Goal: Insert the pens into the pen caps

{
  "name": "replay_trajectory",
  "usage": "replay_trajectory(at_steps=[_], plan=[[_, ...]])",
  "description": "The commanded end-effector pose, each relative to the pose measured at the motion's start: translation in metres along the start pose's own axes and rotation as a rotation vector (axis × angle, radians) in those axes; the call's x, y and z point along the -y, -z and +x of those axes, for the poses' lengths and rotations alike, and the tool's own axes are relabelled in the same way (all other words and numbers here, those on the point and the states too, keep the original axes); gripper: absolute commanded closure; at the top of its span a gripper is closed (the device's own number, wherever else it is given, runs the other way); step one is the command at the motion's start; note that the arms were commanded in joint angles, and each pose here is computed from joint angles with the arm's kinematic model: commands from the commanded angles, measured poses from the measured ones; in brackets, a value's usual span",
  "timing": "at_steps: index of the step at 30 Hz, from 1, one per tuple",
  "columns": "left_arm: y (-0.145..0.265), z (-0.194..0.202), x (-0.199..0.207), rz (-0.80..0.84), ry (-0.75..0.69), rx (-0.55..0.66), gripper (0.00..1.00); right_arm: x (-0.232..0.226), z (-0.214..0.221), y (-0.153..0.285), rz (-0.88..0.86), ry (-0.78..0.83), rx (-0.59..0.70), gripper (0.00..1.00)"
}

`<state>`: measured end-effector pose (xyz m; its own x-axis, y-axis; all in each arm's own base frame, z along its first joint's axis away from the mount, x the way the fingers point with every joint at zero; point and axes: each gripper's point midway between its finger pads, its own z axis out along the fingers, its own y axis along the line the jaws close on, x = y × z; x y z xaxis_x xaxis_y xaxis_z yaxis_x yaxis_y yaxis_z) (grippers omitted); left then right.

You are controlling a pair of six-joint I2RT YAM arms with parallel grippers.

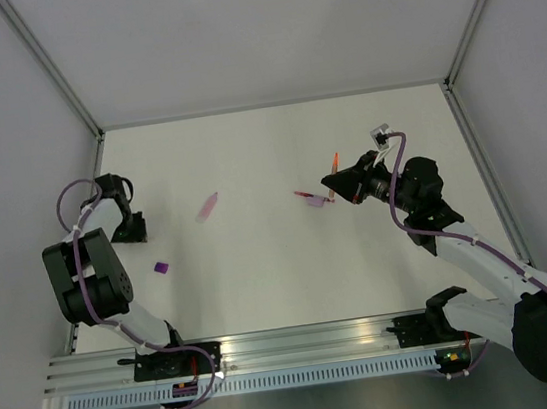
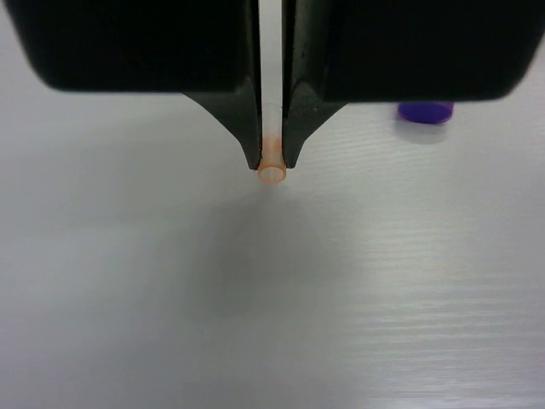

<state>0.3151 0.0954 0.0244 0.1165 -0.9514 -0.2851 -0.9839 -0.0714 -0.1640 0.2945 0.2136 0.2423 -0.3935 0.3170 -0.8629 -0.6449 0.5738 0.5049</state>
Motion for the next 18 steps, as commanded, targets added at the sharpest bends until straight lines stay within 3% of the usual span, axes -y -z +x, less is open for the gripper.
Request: replay_trajectory(at_steps=[1,4,5,7,9,11,16,18], plan=[[0.051,0.008,0.069,0.309,-0.353,0.077,0.98,-0.006,-0.009,0.000,-0.026,0.011,0.034,1.00],[0.090,0.049,0.102,0.496,-0.651,0.150,0.98,-0.004,-0.010,-0.001,-0.017,0.012,0.035,1.00],[0.097,0.060,0.105,0.539,-0.844,0.191,0.98,-0.003,-0.012,-0.002,-0.009,0.010,0.040,1.00],[0.136,0.120,0.112,0.768,-1.158,0.200,0.98,-0.002,-0.013,-0.002,0.001,0.002,0.039,1.00],[0.146,0.149,0.102,0.855,-1.273,0.184,0.98,0.001,-0.014,-0.001,0.027,-0.012,0.036,1.00],[0.164,0.182,0.090,0.969,-1.408,0.093,0.98,0.003,-0.015,0.001,0.048,-0.016,0.036,1.00],[0.156,0.222,0.059,0.933,-1.704,0.121,0.98,0.000,-0.014,0.019,0.091,-0.044,0.056,1.00],[0.151,0.242,0.043,0.951,-1.790,0.018,0.98,-0.006,-0.015,0.029,0.095,-0.049,0.069,1.00]])
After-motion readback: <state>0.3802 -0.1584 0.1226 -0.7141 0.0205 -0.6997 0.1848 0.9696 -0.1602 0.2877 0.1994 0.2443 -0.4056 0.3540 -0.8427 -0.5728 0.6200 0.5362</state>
